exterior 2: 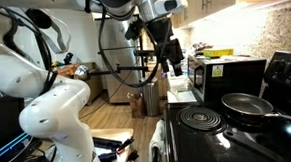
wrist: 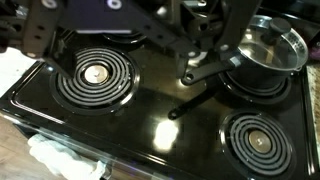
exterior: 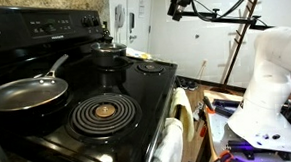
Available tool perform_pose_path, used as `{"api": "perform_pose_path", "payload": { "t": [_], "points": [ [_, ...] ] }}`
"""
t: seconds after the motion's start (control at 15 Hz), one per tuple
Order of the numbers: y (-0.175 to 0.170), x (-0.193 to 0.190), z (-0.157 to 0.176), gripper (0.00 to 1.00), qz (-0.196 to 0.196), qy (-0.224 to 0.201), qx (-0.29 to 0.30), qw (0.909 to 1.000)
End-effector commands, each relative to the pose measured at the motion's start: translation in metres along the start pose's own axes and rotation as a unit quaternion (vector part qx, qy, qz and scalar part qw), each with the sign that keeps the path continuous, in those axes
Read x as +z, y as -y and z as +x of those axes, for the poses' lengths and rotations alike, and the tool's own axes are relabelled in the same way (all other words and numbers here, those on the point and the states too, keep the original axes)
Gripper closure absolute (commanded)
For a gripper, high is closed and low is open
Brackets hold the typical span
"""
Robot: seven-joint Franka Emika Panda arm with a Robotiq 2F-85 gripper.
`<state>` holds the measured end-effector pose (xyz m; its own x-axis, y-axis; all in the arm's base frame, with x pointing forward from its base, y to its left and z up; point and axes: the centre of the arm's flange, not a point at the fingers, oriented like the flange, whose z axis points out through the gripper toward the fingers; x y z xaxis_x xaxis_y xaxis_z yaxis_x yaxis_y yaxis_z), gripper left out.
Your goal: Move the pan to the back left plate
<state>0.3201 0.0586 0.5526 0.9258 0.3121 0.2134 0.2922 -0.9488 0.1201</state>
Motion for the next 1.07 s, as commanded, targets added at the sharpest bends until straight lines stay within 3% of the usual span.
{"api": "perform_pose_path", "payload": {
  "t": [0.0, 0.27, 0.47, 0.8, 1.0],
  "points": [
    [-0.044, -0.015, 0.045, 0.0, 0.041, -0.014, -0.087, 0.9953],
    [-0.073, -0.013, 0.083, 0.0, 0.096, -0.024, -0.161, 0.982],
    [-0.064, 0.01, 0.121, 0.0, 0.136, -0.02, -0.218, 0.9661],
    [-0.011, 0.066, 0.186, 0.0, 0.195, 0.016, -0.315, 0.9288],
    [0.009, 0.096, 0.212, 0.0, 0.2, 0.068, -0.374, 0.903]
  ]
}}
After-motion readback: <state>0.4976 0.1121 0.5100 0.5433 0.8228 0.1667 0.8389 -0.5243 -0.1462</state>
